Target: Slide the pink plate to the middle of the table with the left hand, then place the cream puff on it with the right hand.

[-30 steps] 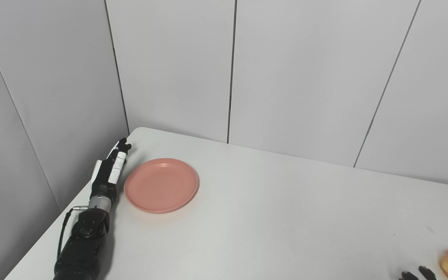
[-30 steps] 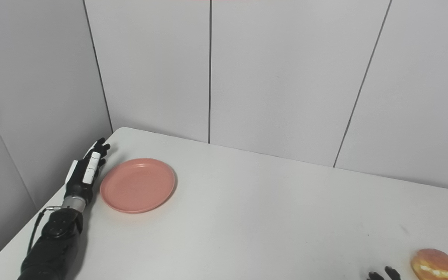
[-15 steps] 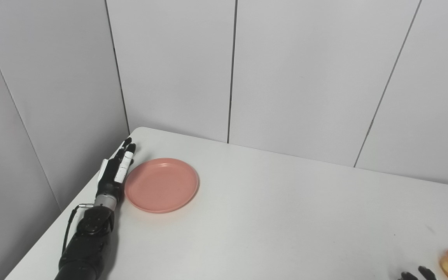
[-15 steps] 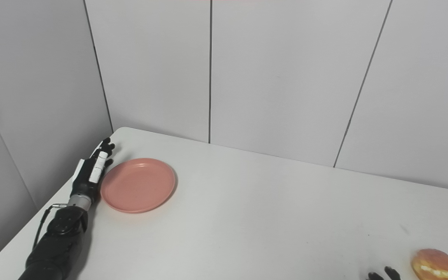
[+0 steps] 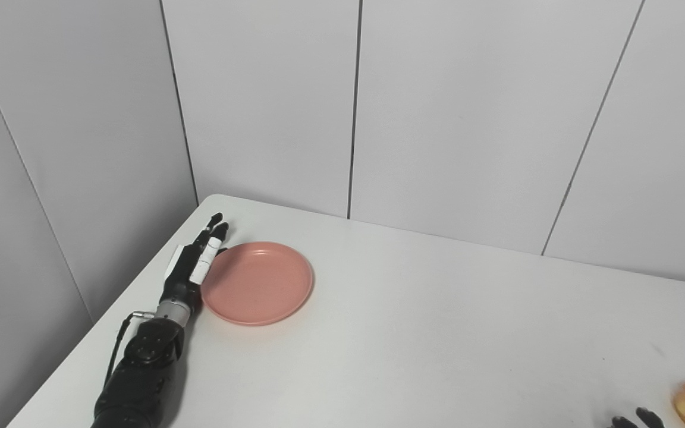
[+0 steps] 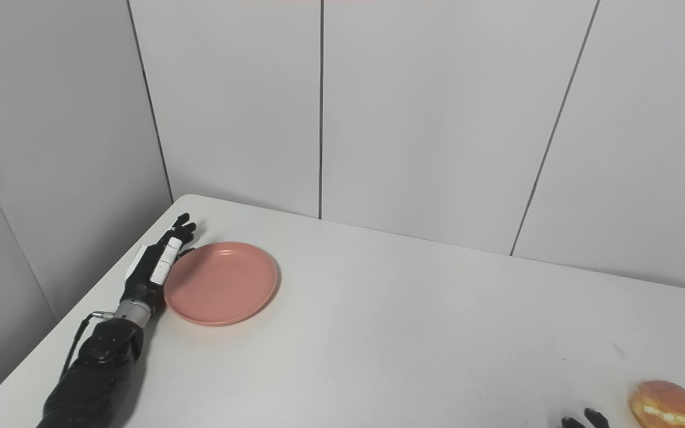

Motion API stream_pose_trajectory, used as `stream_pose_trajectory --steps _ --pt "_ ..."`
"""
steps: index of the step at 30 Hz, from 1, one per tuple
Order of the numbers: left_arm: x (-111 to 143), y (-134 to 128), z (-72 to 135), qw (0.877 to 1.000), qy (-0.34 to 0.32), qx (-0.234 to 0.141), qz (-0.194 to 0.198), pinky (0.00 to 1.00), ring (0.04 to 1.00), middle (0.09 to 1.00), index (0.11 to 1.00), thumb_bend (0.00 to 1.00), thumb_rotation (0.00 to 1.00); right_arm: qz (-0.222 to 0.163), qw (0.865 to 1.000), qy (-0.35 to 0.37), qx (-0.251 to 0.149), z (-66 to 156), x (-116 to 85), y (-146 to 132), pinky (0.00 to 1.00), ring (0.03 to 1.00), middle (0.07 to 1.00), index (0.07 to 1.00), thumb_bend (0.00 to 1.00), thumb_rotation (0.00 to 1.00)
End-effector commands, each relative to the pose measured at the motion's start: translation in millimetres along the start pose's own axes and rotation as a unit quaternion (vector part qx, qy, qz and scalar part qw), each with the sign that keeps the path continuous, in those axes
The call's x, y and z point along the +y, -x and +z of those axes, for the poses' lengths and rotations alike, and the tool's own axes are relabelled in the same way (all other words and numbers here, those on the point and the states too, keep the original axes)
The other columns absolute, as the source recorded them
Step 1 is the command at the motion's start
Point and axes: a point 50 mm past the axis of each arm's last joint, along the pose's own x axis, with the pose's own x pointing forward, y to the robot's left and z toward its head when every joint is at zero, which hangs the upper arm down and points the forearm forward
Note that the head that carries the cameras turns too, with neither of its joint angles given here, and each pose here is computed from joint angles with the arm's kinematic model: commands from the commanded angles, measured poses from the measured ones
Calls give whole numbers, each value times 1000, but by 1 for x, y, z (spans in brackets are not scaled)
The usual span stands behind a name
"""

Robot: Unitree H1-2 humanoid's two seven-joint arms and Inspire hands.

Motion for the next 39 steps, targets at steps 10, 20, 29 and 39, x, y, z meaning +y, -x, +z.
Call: stream_pose_trajectory --steps 10,20,29,39 --pt "-38 3 3 999 27 -8 -37 857 930 909 906 955 909 -30 993 13 113 -35 -12 20 854 853 840 906 959 1000" --pt "-68 5 6 998 43 -5 -51 858 931 920 913 943 893 -28 993 12 111 -34 -11 20 843 854 839 910 952 1000" --pt "-84 8 7 997 39 -6 -62 870 934 928 936 955 912 -28 993 15 111 -34 -10 20 845 850 838 915 959 1000" --pt "-96 10 5 997 41 3 -72 863 940 941 938 960 912 -27 993 16 113 -34 -10 20 826 840 831 909 968 1000"
